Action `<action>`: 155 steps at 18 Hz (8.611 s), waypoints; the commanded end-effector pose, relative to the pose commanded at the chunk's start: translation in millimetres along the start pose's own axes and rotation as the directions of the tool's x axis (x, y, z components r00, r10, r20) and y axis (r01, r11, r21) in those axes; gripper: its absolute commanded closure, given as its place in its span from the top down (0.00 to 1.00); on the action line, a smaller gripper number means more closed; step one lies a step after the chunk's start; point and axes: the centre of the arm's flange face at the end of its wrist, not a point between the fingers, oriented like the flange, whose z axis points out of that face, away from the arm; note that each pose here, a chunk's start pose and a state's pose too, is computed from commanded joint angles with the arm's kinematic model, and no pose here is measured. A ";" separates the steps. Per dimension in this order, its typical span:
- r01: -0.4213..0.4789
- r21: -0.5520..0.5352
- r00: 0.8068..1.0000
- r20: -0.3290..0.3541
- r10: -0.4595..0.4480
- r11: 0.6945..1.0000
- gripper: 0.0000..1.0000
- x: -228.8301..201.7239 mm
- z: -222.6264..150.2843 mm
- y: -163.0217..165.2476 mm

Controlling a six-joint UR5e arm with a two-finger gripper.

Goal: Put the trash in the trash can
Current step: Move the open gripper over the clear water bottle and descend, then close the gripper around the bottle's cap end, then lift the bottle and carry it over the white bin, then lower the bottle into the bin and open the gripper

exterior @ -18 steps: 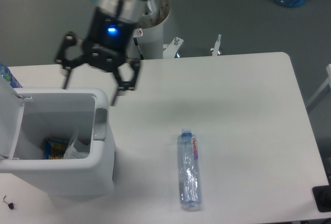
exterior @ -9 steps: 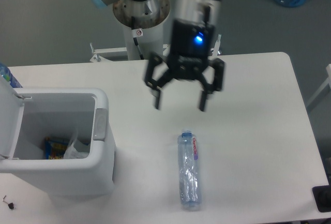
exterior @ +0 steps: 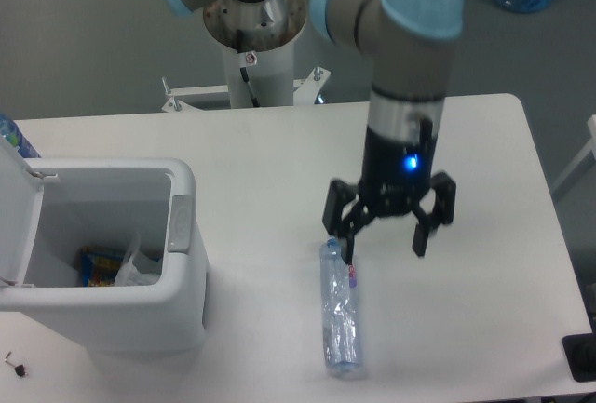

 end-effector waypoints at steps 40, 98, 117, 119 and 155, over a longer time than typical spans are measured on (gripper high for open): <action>-0.105 -0.270 0.986 0.094 0.135 0.957 0.94 28.6 229.0 40.6; -0.234 0.435 0.956 -0.061 0.288 0.869 0.54 216.5 -193.6 -47.4; -0.348 0.399 0.889 -0.146 0.434 0.848 0.54 318.3 -153.4 -27.9; -0.348 0.394 0.888 -0.150 0.434 0.850 0.54 318.5 -147.8 -28.4; -0.324 0.281 0.901 -0.199 0.385 0.904 0.95 310.4 -77.6 -11.8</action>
